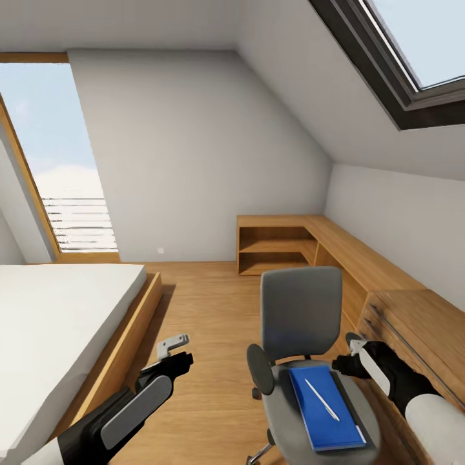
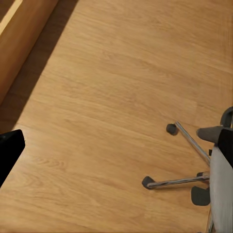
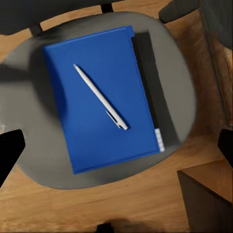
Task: In the bedroom, organize the workspace by keeping the computer under the desk, ensuring the monitor is on the desk, placing the keyboard on the desk next to the monitor, placing the mouse on the desk next to the keyboard, moving the folder from the swivel chair onto the desk next to the mouse, stacking the notebook on top of the folder with the pen on top of the notebook, and positioning the swivel chair next to the desk.
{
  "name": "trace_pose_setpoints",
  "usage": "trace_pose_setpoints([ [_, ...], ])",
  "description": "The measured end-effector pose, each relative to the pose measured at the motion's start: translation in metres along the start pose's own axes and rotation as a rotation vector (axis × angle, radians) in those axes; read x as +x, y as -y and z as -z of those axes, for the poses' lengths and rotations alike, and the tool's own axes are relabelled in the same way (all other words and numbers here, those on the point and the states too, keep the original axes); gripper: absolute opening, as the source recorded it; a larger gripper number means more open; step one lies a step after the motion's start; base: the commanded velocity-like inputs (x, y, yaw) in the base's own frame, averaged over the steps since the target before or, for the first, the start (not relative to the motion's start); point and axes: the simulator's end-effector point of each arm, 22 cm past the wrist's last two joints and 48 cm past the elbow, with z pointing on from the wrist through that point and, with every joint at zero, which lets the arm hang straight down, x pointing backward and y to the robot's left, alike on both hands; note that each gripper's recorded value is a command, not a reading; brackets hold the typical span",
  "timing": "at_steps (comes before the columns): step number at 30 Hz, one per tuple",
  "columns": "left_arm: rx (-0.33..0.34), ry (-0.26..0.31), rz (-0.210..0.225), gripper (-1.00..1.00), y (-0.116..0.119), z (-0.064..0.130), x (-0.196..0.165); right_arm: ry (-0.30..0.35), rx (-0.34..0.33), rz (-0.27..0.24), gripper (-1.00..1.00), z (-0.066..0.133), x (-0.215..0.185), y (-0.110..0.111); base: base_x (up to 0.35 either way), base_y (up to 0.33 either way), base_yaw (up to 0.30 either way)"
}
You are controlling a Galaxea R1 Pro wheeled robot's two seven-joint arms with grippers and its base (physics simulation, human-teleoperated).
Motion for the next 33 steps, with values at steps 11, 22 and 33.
trace_pose_setpoints([
  [11,-0.019,-0.015,-0.025,1.00,-0.006,-0.005,0.010,-0.054,-0.051,0.011,1.00,0.000,0.011,-0.028,0.000,0.000,0.015],
  [22,-0.023,-0.020,-0.030,1.00,-0.006,-0.006,0.014,-0.059,-0.047,0.016,1.00,-0.001,0.014,-0.028,0.000,-0.002,0.212],
  [33,-0.054,-0.046,-0.053,1.00,-0.012,-0.014,0.029,-0.007,0.046,0.122,1.00,-0.004,0.005,-0.008,0.096,-0.182,0.041],
])
